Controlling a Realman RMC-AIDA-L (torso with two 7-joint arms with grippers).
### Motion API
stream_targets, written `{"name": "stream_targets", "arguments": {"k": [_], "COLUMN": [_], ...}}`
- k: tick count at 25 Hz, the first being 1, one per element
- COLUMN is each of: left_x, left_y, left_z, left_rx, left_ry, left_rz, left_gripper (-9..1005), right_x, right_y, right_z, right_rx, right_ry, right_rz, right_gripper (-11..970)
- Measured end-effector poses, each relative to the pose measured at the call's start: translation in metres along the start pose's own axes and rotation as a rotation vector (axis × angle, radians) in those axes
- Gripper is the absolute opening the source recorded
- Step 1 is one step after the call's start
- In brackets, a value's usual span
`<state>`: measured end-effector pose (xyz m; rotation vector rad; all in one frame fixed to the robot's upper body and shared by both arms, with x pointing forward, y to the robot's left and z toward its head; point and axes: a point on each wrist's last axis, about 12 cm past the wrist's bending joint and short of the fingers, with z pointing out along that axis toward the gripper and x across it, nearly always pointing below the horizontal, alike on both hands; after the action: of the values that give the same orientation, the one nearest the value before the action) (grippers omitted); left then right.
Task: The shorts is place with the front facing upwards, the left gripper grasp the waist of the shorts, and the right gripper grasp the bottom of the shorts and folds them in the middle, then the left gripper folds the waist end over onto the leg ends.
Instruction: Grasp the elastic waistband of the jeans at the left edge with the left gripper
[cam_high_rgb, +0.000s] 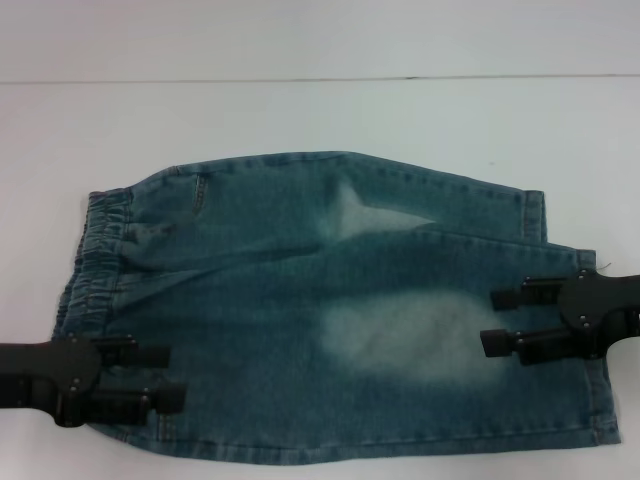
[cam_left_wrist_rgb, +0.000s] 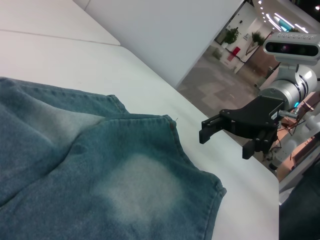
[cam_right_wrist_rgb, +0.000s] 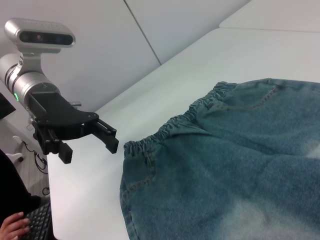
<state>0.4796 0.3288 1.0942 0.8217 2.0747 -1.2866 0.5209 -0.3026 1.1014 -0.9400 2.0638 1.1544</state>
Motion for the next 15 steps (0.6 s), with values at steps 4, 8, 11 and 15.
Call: {"name": "stream_targets", "arguments": {"k": [4, 8, 11, 15], "left_x": [0.000, 0.000, 0.000, 0.001], "left_y": [0.000, 0.000, 0.000, 0.003], "left_z": [0.000, 0.000, -0.001, -0.011], "left_rx": [0.000, 0.000, -0.004, -0.042], "left_ry": [0.000, 0.000, -0.004, -0.013], "left_rz": [0.000, 0.000, -0.001, -0.014], "left_gripper": [821, 818, 816, 813], "right_x": [0.000, 0.000, 0.000, 0.000], "right_y": [0.000, 0.000, 0.000, -0.001], "right_z": [0.000, 0.000, 0.001, 0.001], "right_rx": [0.001, -0.001, -0.003, 0.000], "right_ry": [0.000, 0.000, -0.001, -0.002], "right_rz": [0.001, 0.001, 0.004, 0.005], "right_gripper": [870, 870, 870, 870]}}
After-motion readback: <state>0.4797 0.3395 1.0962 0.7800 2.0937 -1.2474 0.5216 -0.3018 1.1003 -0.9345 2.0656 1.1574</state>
